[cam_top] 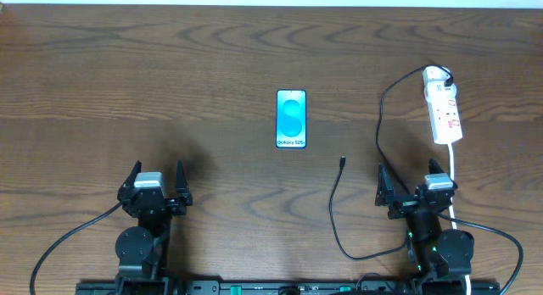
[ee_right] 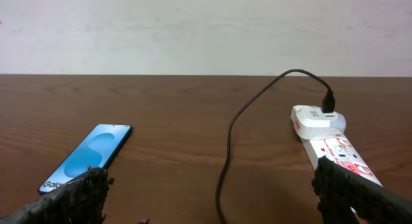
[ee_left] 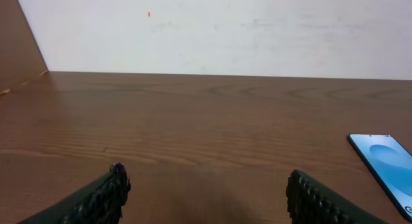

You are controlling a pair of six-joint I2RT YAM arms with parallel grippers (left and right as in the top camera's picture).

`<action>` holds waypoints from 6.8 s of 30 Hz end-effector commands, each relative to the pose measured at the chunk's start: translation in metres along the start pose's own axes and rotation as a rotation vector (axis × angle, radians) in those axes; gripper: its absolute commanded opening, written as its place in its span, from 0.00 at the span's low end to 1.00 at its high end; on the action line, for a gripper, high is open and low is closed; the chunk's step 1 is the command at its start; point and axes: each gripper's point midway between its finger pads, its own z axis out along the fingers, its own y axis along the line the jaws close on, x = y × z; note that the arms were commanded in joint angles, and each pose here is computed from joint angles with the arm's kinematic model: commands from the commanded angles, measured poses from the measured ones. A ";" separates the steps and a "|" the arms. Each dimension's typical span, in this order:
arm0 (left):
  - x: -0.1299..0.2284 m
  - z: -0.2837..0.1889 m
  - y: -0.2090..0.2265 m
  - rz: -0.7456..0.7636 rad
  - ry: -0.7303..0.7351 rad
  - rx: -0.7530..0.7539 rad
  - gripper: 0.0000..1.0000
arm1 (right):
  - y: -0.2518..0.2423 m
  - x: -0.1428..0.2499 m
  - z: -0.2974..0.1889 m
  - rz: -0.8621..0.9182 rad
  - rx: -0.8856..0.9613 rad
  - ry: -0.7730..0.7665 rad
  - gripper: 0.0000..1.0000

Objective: Plug charger to phone and switch on socket

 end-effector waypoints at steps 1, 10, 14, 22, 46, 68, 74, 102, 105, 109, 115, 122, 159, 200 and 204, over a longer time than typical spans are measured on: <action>0.018 0.001 0.001 0.017 0.053 -0.006 0.80 | -0.003 0.000 0.000 -0.011 0.014 -0.001 0.99; 0.018 0.001 0.002 0.017 0.053 -0.007 0.80 | -0.003 0.000 0.000 -0.011 0.014 -0.002 0.99; 0.018 0.001 0.001 0.017 0.053 -0.006 0.80 | -0.003 0.000 0.000 -0.011 0.014 -0.002 0.99; 0.018 0.001 0.002 0.019 0.053 -0.008 0.80 | -0.003 0.000 0.000 -0.011 0.014 -0.002 0.99; -0.163 -0.068 -0.062 -0.173 -0.598 0.465 0.80 | -0.003 0.000 0.000 -0.011 0.014 -0.001 0.99; -0.037 0.041 -0.136 -0.563 0.947 0.630 0.80 | -0.003 0.000 0.000 -0.011 0.014 -0.002 0.99; -0.033 0.048 -0.119 -0.404 1.107 0.357 0.80 | -0.003 0.000 0.000 -0.011 0.014 -0.002 0.99; 0.056 0.156 -0.249 0.028 1.346 0.279 0.80 | -0.003 0.000 0.000 -0.011 0.014 -0.002 0.99; 0.069 0.160 -0.254 0.068 1.334 0.238 0.80 | -0.003 0.000 0.000 -0.011 0.014 -0.002 0.99; 0.083 0.168 -0.257 0.104 1.293 0.173 0.80 | -0.003 0.000 0.000 -0.011 0.014 -0.002 0.99; 0.083 0.179 -0.269 0.089 1.241 0.201 0.80 | -0.003 0.000 0.000 -0.011 0.014 -0.002 0.99; 0.093 0.184 -0.271 0.083 1.222 0.205 0.81 | -0.003 0.000 0.000 -0.011 0.014 -0.002 0.99; 0.124 0.192 -0.271 0.019 1.217 0.111 0.80 | -0.003 0.000 0.000 -0.011 0.014 -0.002 0.99; 0.150 0.171 -0.271 -0.014 1.311 0.144 0.80 | -0.003 0.000 0.000 -0.011 0.014 -0.002 0.99; 0.147 0.175 -0.263 0.000 1.296 0.111 0.80 | -0.003 0.000 0.000 -0.011 0.014 -0.001 0.99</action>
